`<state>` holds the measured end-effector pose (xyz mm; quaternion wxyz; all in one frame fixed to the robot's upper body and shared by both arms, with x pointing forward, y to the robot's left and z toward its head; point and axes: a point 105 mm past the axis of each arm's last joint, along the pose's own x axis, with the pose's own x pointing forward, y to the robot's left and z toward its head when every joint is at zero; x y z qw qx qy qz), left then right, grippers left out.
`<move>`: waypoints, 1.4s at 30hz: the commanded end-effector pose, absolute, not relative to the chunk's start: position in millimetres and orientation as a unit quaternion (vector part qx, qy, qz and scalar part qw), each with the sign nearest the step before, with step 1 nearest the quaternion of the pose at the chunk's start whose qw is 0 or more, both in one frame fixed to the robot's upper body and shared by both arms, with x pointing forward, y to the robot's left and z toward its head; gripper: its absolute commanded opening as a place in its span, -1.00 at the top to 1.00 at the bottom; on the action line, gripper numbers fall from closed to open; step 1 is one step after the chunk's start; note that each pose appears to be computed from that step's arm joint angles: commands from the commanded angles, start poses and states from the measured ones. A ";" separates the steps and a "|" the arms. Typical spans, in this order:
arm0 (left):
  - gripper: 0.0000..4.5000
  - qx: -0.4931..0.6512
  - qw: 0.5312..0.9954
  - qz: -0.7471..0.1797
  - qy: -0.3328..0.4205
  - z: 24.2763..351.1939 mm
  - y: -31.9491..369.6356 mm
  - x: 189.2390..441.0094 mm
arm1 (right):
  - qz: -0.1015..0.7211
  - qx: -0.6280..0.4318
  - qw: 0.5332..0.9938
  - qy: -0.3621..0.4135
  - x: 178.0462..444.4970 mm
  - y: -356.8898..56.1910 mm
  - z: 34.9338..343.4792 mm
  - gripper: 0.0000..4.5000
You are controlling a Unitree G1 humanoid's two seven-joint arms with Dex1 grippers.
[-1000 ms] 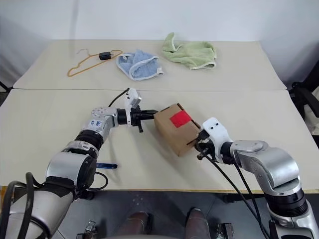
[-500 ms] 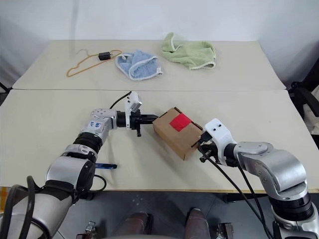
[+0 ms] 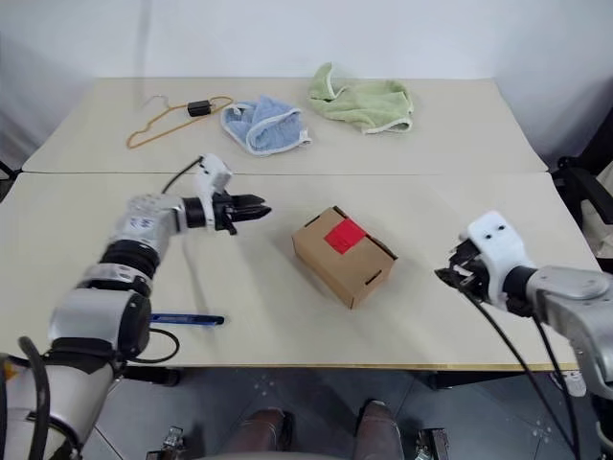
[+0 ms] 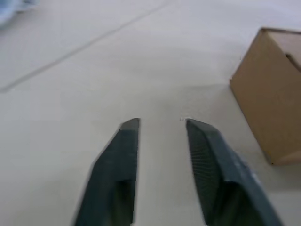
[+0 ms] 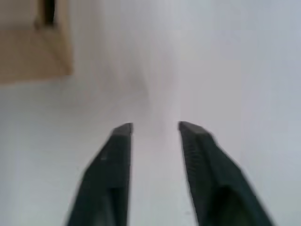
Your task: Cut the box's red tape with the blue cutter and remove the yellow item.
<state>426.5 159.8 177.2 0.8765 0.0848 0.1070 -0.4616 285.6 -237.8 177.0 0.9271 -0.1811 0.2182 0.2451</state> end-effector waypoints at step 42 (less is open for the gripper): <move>-0.98 0.273 0.700 -0.652 0.098 132.6 265.5 255.3 | 0.631 -0.161 0.752 0.099 224.0 -95.8 190.8 -1.00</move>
